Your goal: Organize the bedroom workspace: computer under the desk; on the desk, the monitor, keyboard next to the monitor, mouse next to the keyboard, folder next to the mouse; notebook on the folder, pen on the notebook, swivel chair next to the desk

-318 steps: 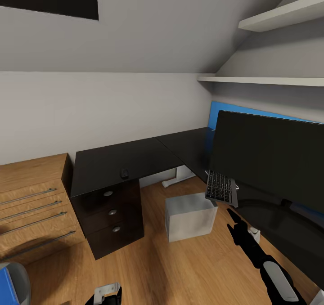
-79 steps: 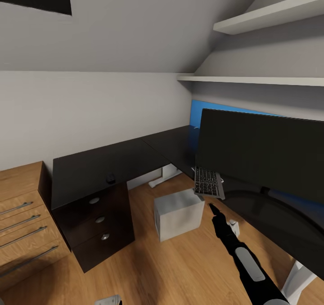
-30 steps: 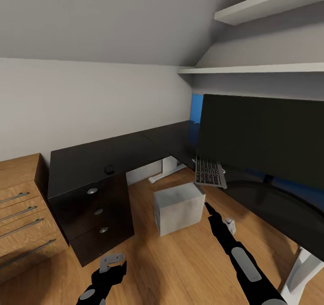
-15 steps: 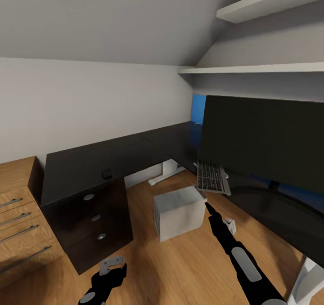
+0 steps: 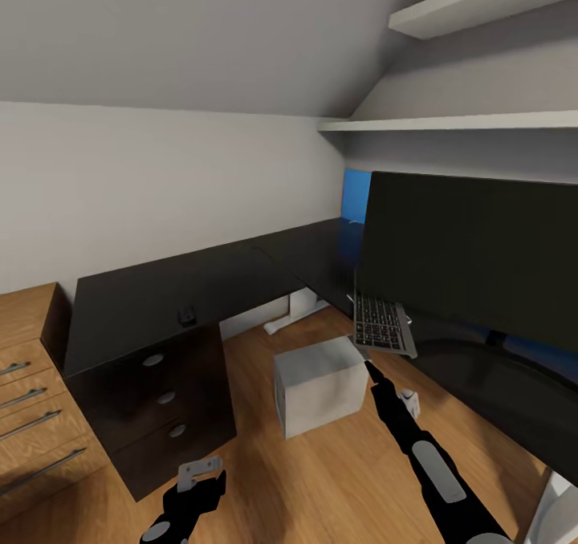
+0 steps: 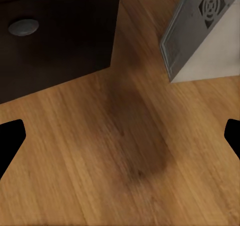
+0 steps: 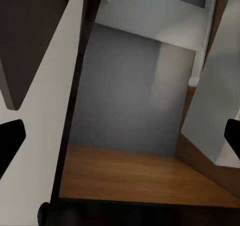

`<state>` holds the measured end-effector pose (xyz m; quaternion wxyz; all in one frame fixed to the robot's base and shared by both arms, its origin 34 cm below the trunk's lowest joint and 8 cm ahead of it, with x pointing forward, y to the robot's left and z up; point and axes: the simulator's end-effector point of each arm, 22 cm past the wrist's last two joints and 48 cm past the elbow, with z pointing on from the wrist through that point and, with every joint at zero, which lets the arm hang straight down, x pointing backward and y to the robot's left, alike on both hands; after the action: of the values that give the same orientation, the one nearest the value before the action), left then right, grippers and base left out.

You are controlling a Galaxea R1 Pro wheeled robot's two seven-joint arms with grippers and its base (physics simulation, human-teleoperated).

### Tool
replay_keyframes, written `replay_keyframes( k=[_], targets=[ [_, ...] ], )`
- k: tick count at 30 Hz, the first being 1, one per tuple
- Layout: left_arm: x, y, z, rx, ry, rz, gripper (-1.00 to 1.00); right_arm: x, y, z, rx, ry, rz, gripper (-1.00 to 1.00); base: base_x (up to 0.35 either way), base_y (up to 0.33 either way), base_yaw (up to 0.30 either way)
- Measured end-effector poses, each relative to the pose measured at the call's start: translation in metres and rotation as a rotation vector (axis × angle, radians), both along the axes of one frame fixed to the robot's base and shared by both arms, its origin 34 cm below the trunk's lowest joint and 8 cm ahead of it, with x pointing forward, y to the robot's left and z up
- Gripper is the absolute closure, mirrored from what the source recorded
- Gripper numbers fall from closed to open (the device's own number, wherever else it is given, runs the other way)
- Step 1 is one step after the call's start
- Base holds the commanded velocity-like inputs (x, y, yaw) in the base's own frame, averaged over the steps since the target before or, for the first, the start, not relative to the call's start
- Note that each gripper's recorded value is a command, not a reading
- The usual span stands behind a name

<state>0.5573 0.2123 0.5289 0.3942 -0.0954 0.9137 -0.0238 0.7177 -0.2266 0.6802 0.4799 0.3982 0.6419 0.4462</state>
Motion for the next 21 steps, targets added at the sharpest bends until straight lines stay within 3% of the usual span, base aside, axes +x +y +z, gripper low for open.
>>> replay_keyframes(
  k=[21],
  targets=[
    [0.0000,0.0002,0.0000,0.001,0.000,0.001,-1.00,-0.0001,0.0009,0.0001,0.000,0.000,0.002,-1.00,0.001,0.012,0.000]
  ],
)
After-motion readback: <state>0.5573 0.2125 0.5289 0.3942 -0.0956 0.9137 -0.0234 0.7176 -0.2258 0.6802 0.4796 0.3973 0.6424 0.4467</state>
